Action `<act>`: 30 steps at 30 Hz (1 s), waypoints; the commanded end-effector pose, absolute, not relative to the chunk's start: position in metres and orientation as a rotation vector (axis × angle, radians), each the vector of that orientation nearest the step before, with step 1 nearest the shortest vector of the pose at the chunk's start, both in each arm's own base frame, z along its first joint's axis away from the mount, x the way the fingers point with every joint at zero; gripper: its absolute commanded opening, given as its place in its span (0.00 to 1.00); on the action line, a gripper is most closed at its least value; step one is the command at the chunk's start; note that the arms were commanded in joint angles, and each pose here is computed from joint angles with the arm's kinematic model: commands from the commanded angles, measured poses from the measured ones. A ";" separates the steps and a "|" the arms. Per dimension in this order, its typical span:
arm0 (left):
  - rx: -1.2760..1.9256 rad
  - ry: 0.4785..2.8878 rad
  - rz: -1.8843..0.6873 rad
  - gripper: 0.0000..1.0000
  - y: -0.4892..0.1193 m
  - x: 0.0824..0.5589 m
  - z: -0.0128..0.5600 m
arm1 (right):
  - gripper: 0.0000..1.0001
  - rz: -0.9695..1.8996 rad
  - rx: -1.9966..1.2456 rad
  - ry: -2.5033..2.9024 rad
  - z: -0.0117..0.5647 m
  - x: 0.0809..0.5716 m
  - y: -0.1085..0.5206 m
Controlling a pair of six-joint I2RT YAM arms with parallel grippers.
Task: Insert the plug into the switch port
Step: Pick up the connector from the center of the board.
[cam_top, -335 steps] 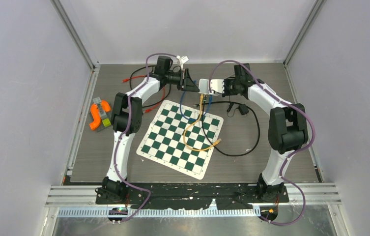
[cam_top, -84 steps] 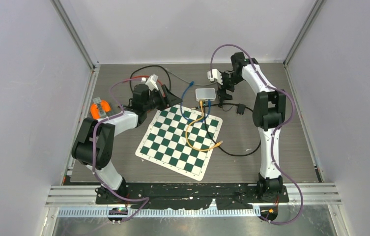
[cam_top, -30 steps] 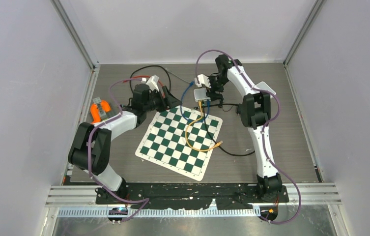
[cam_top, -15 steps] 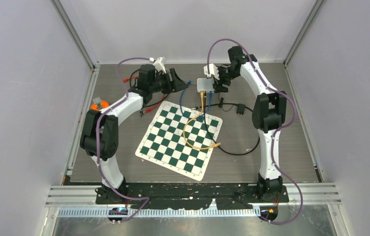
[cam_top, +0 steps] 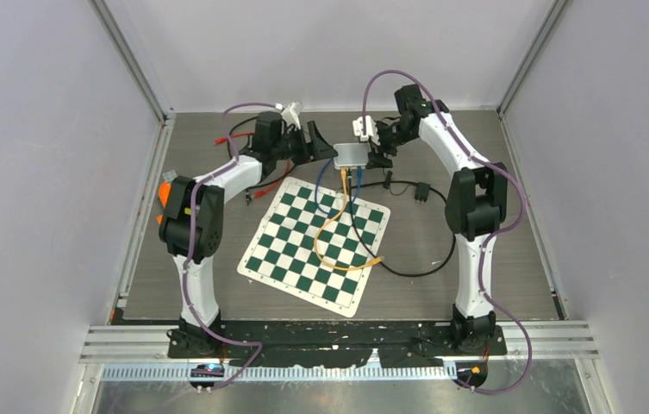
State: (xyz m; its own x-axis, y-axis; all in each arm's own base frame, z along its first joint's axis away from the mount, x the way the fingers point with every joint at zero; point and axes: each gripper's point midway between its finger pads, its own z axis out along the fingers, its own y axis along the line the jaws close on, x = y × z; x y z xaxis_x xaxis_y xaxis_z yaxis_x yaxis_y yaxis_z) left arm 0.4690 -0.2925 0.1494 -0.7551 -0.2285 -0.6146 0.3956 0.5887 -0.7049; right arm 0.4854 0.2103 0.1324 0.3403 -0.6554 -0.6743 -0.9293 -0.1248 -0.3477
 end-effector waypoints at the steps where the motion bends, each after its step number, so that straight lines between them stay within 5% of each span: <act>1: 0.165 2.037 -1.255 0.71 -0.305 0.478 0.177 | 0.45 0.464 -1.818 1.249 0.191 0.472 0.228; 24: 0.042 1.968 -1.489 0.63 -0.326 0.490 0.183 | 0.45 0.481 -1.698 1.268 0.197 0.472 0.225; 30: 0.017 1.939 -1.566 0.31 -0.330 0.489 0.189 | 0.49 0.457 -1.661 1.307 0.195 0.483 0.222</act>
State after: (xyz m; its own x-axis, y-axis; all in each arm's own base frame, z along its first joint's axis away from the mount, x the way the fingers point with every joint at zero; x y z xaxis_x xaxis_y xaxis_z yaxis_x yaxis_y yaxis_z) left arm 0.4855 -0.3208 0.1578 -0.8160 -0.3621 -0.4506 0.3138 0.3773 -0.8713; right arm 0.4774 0.2152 0.1425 0.3014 -0.6027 -0.7389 -0.9357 -0.0380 -0.3507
